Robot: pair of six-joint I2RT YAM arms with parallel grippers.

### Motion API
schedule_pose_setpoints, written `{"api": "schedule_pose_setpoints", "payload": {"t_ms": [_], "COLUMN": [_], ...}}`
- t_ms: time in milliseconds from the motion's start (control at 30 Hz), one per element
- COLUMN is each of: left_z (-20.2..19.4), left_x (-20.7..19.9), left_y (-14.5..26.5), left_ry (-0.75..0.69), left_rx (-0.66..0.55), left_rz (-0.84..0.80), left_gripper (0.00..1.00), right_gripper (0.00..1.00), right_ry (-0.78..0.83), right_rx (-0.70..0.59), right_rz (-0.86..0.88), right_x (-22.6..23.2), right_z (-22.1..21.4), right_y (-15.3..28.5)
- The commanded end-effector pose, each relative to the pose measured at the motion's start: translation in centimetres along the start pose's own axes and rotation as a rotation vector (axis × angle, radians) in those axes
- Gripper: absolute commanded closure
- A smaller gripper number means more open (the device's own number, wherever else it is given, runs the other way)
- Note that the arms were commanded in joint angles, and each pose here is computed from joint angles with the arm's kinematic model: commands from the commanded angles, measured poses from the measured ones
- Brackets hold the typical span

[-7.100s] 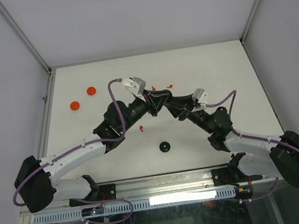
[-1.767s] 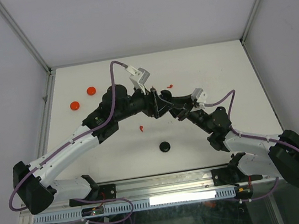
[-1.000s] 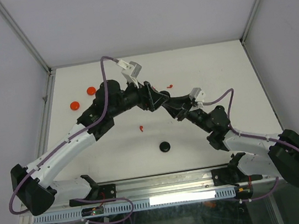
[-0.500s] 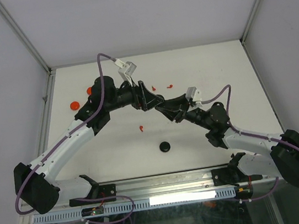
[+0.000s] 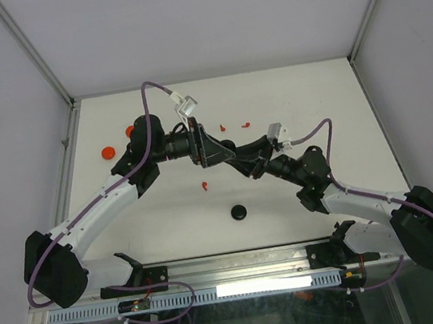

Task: Insert the wireless bluetooth earbuds into the charging case
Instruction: Close the charging case.

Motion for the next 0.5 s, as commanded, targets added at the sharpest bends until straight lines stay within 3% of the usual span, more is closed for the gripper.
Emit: {"api": "schedule_pose_setpoints", "payload": {"t_ms": [0, 467], "left_z": [0.9, 1.1], "left_x": [-4.1, -3.7], "left_y": [1.3, 2.2], "left_ry": [-0.104, -0.128], "left_rx": [-0.012, -0.030], "left_rz": [-0.173, -0.200], "left_gripper": [0.35, 0.34], "right_gripper": [1.00, 1.00], "right_ry": [-0.054, -0.130], "right_rx": [0.032, 0.132], "right_rz": [0.021, 0.123], "right_x": [0.3, 2.0], "right_z": [-0.3, -1.6], "right_y": [-0.1, 1.2]}}
Point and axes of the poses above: each gripper's point midway between its finger pads, its own y axis back along the fingers, its own x axis along the line the jaws close on, z = x × y, the point moved 5 cm from there along y, back along the fingers, and after that the axes turned 14 degrees about y, right-handed, at the moved point
